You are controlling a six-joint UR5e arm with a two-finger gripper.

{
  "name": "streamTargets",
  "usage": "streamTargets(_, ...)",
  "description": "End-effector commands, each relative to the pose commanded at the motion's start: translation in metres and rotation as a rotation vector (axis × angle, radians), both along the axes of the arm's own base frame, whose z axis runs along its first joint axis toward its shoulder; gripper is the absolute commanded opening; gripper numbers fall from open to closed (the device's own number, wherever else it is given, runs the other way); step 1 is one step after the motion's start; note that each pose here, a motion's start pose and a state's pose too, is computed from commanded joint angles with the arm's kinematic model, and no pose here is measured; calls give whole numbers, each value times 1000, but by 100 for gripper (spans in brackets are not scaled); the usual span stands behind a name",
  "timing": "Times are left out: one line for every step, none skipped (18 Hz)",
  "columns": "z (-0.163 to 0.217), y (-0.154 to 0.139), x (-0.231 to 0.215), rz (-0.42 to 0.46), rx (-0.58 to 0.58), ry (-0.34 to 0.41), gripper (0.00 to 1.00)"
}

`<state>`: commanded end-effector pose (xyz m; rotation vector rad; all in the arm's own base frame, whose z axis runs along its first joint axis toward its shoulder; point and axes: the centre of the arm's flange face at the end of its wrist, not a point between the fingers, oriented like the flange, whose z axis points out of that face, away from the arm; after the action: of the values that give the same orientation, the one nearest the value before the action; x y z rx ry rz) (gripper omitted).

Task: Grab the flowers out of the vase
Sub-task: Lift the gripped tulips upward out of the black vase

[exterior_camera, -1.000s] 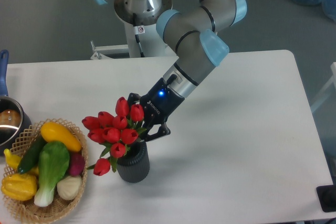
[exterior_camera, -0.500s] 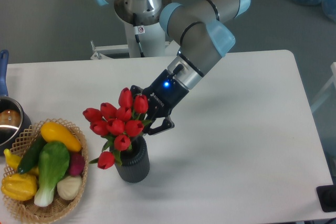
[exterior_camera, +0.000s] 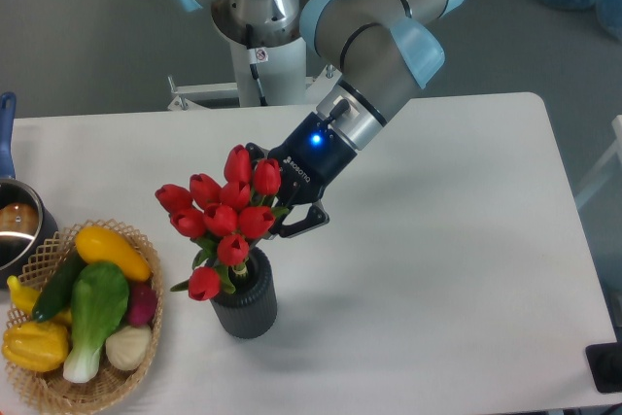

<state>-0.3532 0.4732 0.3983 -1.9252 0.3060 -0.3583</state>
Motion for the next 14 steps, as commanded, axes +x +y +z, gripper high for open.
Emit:
streamTargets(4,-1,0,1,6,-2,41)
streamTargets(5,-3,-3,9,7,-2,41)
streamTargets(8,-3,-4,9,15,-6,41)
streamTargets(12,-2,-4,6,29,-12,41)
streamTargets(14,-3,-4,8,35,-27,41)
streamTargets(17,-2,-4,10,38,-34,41)
streamTargets(21,-2,-5,10,42,-30,41)
streamTargets(24,-2,-6,14,43,-32,41)
streamTargets(27,-2,-7,19,40,-42,41)
streamTargets(37,-2,-8,29,39,-48,41)
streamTargets(42,-2,-8,36,36,-59,41)
streamTargets(45,-2,-9,38,37,-59,41)
streamTargets(45,-1,-8,36,37,-59,41)
streamTargets(45,-2,-8,38,37,-58,41)
